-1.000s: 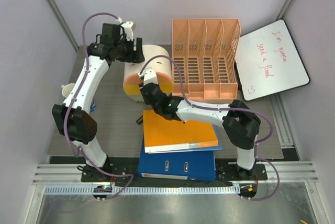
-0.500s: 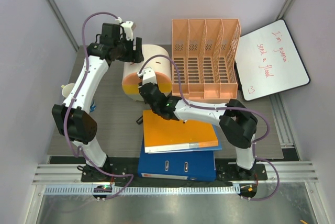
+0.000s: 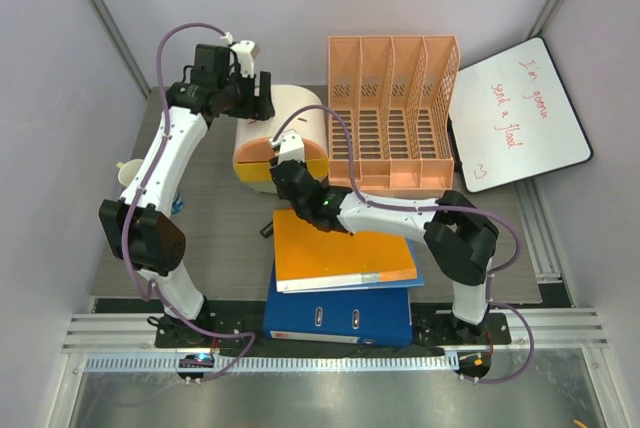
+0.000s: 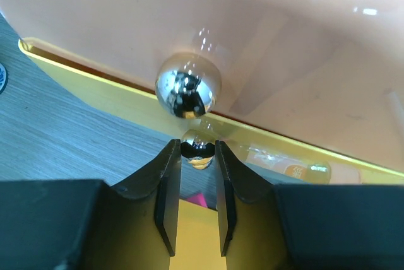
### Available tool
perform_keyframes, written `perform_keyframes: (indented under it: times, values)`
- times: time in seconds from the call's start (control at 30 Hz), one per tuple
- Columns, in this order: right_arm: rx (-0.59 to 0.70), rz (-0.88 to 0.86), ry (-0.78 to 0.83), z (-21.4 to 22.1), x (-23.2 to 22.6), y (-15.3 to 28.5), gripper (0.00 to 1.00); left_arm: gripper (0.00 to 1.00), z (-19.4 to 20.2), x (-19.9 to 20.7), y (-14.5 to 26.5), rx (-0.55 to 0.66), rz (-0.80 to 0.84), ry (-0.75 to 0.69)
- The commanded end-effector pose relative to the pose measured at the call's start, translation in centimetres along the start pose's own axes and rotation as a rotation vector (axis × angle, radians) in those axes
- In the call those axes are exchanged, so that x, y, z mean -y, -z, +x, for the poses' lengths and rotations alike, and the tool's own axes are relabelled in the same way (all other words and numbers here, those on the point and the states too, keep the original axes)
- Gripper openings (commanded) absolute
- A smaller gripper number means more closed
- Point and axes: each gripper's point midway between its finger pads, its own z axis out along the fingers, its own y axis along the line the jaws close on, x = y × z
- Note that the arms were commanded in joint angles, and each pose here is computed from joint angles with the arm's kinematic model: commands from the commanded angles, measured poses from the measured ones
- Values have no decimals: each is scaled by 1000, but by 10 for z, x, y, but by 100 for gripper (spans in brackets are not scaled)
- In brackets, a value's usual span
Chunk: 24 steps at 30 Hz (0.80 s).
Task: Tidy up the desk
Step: Open the drawer in the storage box.
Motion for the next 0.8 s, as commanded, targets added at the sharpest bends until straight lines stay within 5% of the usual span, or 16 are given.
perform_keyframes:
  times: [0.0,0.53,0.7,0.77]
  values:
    - [26,-25,-53,-13,-4,23,13,73,5,-2,10,-13,-16,-22]
    - [-50,-77,-17,31,-25,69,13,73,2,-1,12,-2,-14,-22]
    - [-70,-76,-8,38,-23,73,22,73,1,0,13,2,-12,-18]
    - [-79,-81,-1,40,-23,74,32,73,1,0,13,-1,-14,-19]
